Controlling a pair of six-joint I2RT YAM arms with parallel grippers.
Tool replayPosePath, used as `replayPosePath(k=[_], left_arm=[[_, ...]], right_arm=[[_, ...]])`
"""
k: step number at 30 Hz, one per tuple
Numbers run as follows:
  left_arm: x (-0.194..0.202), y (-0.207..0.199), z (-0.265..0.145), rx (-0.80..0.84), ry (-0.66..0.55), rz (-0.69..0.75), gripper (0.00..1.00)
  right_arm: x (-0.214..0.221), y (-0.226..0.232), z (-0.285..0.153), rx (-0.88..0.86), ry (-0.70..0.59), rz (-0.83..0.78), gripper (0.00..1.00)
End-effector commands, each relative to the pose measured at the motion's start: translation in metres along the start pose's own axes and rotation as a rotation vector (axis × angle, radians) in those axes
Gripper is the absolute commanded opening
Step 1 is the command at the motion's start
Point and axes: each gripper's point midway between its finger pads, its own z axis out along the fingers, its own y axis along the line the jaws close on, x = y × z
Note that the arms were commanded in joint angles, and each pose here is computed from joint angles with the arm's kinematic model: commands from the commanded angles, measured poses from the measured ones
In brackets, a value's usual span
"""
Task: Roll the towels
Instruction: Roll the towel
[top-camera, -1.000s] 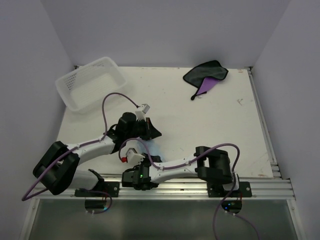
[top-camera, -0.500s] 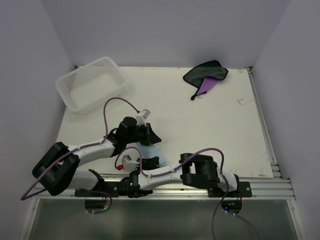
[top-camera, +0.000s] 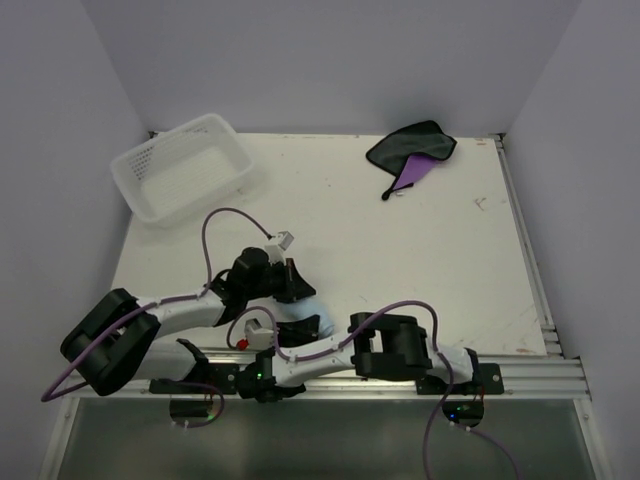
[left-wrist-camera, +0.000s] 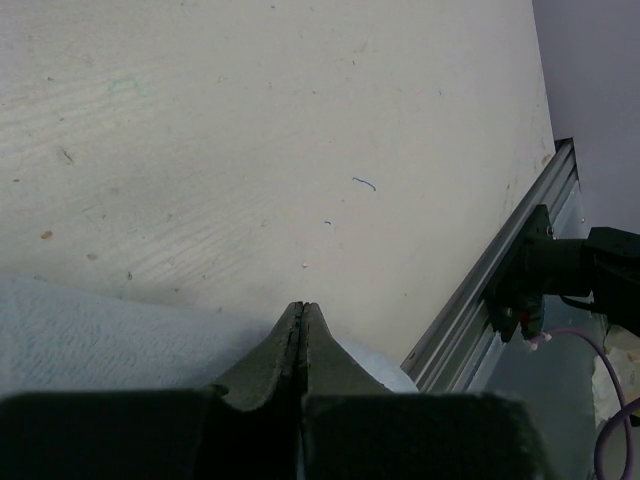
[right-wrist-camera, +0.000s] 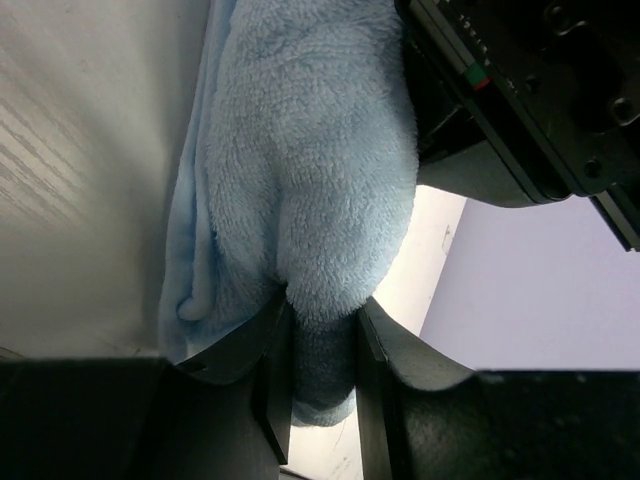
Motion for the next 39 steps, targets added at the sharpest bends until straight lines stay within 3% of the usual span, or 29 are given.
replayPosePath(k=[1,7,10,11,14,21,30,39], left_arm=[[0.011,0.005,-0.001,0.004,-0.011,-0.003,0.0],[0.029,0.02,-0.003,-0.011,0.009,0.003,0.0],[0.033,0.027,-0.003,-0.036,0.018,0.013,0.0],[0.035,0.028,-0.003,-0.04,0.023,0.012,0.0],[0.038,0.033,-0.003,-0.051,0.024,0.009,0.0],[0.045,0.042,-0.004,-0.075,0.029,0.004,0.0],[0.042,0.045,-0.007,-0.087,-0.005,-0.001,0.0],[0.043,0.045,-0.007,-0.084,-0.006,0.007,0.0]], right_arm=[[-0.001,0.004,0.005,-0.009,0.021,0.029,0.29],[-0.003,0.004,0.004,-0.015,0.023,0.033,0.37],[-0.002,-0.001,0.001,-0.012,0.014,0.075,0.45],[0.0,0.002,0.003,-0.023,0.009,0.099,0.54],[0.001,0.003,-0.002,-0.084,0.0,0.177,0.6],[-0.003,-0.012,-0.014,-0.145,-0.029,0.329,0.62],[-0.025,-0.039,-0.053,-0.462,-0.222,0.66,0.64],[-0.037,-0.043,-0.079,-0.766,-0.358,0.826,0.66]])
